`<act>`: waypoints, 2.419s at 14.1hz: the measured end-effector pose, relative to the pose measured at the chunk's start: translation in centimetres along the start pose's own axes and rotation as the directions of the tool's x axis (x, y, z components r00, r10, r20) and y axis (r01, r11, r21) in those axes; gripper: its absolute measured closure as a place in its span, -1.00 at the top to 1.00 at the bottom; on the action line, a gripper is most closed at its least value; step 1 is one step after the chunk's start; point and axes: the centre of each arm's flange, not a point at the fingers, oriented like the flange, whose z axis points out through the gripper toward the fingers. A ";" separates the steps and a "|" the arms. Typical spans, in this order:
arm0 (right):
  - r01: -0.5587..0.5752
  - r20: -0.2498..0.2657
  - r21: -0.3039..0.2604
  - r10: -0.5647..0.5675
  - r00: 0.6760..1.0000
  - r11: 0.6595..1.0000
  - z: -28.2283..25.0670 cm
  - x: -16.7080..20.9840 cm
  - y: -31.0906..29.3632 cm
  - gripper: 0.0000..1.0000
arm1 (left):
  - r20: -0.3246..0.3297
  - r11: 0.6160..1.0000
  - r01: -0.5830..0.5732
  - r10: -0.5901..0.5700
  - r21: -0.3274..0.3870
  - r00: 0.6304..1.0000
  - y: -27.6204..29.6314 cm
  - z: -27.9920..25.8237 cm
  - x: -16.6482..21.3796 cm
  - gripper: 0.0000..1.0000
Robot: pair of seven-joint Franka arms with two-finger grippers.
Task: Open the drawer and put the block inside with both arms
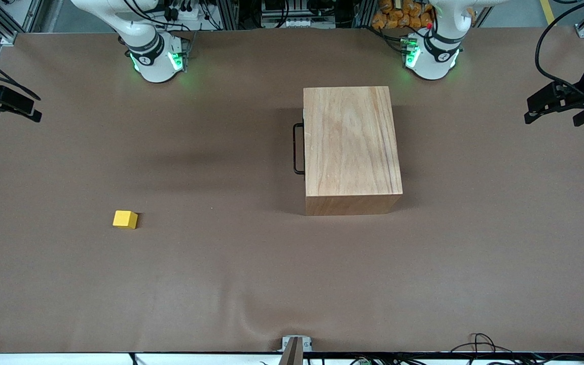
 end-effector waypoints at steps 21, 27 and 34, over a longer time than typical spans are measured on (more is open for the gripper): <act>-0.015 -0.001 0.001 0.015 1.000 1.000 -0.7 -0.9 0.8 1.00 | 0.086 0.981 -0.188 0.183 0.048 0.979 13.8 4.1 0.2 1.00; -0.020 0.050 -0.001 0.020 0.999 1.000 0.2 -1.3 1.0 1.00 | 0.119 0.996 -0.014 0.004 0.083 0.993 26.8 8.0 -2.1 1.00; -0.017 0.069 -0.002 0.018 0.997 1.000 0.8 -1.3 0.9 1.00 | 0.045 0.989 0.145 -0.145 0.002 0.988 40.8 13.7 -3.5 1.00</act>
